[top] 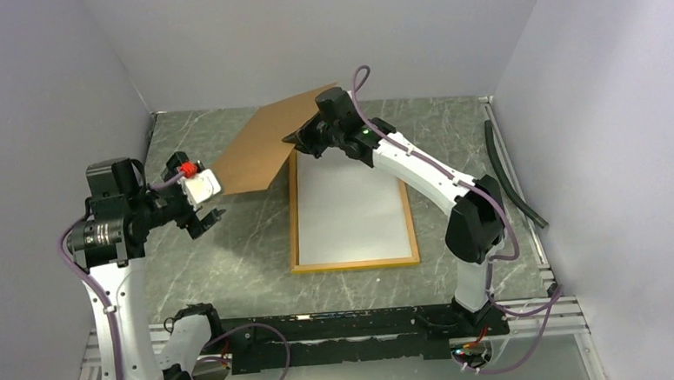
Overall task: Put the photo into the frame
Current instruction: Turn over the photo frame item on the photo frame.
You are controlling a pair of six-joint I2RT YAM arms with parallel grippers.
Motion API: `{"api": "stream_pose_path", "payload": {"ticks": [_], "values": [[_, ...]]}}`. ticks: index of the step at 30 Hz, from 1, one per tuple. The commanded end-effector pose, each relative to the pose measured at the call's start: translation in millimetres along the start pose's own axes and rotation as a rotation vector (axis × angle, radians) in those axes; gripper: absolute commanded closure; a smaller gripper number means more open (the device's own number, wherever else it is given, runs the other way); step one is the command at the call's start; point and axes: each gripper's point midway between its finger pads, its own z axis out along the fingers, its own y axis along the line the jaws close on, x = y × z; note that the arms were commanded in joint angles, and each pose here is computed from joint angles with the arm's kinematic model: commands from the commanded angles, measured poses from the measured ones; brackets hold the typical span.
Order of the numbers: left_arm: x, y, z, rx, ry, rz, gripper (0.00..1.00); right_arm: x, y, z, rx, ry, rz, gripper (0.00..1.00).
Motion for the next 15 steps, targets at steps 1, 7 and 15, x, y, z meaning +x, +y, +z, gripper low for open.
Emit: {"api": "stream_pose_path", "payload": {"ticks": [1,7,15], "values": [[3.3,-8.4,-0.5,0.033,-0.002,0.172,0.06,7.4,86.5,-56.0,-0.239,0.022,0.078,1.0],[9.1,2.4,10.6,-0.029,-0.027,0.268,0.06,24.8,89.2,-57.0,-0.262,0.103,0.111,1.0],[28.9,18.6,21.1,-0.104,0.023,0.411,0.13,43.9,98.2,-66.0,-0.315,0.182,0.127,1.0]]}}
